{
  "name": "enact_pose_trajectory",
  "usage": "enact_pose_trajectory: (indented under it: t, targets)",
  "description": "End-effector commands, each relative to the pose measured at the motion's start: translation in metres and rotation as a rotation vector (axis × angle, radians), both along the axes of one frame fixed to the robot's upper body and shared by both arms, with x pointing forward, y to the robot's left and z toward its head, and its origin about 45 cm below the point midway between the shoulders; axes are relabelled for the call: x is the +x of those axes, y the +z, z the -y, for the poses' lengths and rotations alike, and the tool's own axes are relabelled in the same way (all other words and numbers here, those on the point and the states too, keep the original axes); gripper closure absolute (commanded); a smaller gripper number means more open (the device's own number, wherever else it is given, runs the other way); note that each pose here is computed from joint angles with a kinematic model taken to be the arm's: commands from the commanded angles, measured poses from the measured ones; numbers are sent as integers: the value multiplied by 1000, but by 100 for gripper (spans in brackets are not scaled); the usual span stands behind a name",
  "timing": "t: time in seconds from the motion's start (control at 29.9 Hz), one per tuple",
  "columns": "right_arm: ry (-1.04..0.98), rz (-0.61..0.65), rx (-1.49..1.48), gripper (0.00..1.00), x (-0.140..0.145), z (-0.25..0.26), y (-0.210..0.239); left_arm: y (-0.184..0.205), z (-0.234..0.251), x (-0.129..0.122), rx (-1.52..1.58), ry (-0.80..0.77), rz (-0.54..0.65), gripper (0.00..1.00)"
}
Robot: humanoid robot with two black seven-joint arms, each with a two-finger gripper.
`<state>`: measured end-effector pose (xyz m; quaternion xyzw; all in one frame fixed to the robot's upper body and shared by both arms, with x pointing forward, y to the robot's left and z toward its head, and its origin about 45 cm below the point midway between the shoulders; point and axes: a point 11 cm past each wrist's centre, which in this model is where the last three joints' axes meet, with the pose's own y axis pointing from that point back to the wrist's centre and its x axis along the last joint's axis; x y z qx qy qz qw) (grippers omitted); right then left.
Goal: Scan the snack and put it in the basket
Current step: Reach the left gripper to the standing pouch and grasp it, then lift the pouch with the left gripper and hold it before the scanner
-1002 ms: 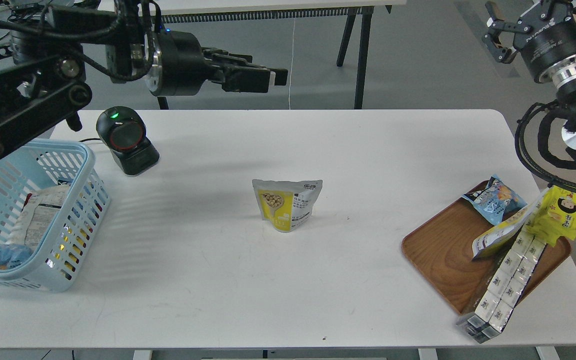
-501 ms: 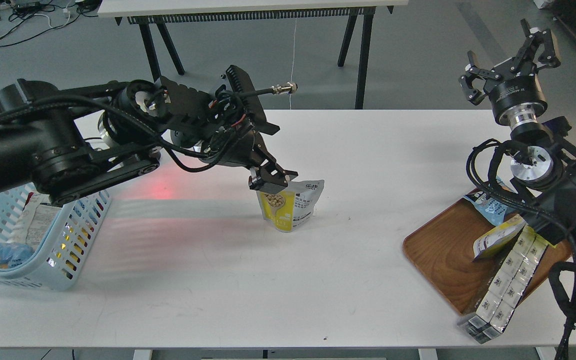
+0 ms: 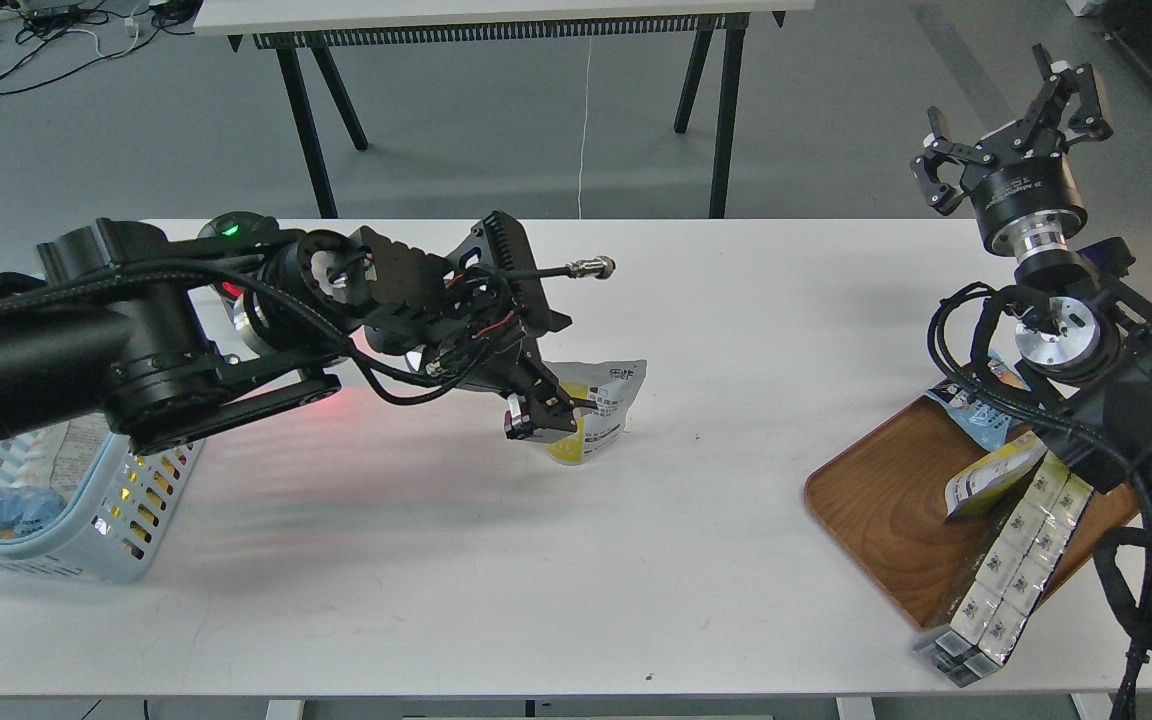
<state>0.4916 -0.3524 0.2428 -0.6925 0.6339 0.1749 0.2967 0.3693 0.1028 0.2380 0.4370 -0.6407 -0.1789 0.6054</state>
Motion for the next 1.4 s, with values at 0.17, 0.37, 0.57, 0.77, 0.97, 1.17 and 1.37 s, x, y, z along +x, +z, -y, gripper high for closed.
enact_pose_trajectory:
  t: [0.17, 0.37, 0.57, 0.77, 0.97, 1.17, 1.37]
  targets:
    - [13, 0, -6, 0, 0, -3, 0, -7, 7, 6, 3, 14, -7, 41]
    - [8, -10, 2, 0, -4, -3, -8, -9, 8, 9, 6, 23, -11, 58]
    - [9, -8, 3, 0, -3, -4, -7, -12, 6, 10, 12, 30, -13, 73]
    - [10, -3, 2, 0, -2, -4, -5, -10, 8, 11, 9, 32, -4, 92]
    - [7, 1, -1, 0, -2, -3, -3, -9, 8, 11, 6, 31, -4, 100]
    - [-1, 6, -8, 0, -1, 3, 1, 0, 6, 8, -15, 20, 1, 100]
    - [-10, 12, -15, 0, -1, 9, 5, 40, -20, 14, -104, 50, 34, 100]
